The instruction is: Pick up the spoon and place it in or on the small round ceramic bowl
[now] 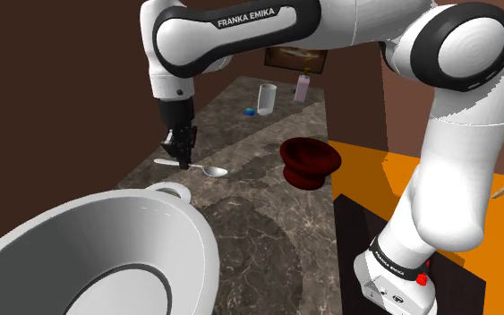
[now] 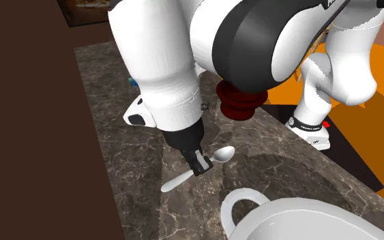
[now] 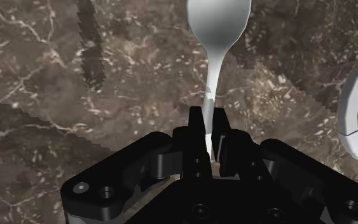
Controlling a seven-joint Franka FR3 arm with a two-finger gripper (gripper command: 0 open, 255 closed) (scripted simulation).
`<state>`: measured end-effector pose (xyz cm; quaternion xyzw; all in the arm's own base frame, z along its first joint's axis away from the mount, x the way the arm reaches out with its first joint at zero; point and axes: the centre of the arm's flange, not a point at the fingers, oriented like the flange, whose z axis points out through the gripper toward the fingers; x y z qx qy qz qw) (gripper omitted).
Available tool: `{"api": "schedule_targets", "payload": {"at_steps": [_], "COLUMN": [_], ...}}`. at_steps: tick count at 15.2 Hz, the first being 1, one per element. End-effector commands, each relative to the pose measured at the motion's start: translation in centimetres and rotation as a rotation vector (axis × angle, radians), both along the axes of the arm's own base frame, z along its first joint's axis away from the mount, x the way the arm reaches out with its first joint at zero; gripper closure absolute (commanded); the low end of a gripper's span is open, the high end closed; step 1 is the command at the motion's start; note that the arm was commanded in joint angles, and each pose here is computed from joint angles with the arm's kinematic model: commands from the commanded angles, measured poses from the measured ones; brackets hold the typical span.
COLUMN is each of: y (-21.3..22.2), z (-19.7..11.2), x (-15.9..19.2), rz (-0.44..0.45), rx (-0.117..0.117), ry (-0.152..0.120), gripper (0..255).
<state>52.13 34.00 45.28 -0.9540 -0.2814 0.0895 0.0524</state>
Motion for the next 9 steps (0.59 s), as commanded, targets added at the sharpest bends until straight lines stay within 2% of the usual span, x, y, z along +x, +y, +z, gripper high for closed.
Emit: {"api": "schedule_targets", "payload": {"at_steps": [1, 9], "y": [0.0, 0.0], "z": [1.2, 5.4], "x": [0.0, 0.0], "rz": [0.0, 0.0], "rx": [0.0, 0.0], "ry": [0.0, 0.0], "gripper": [255, 255]}}
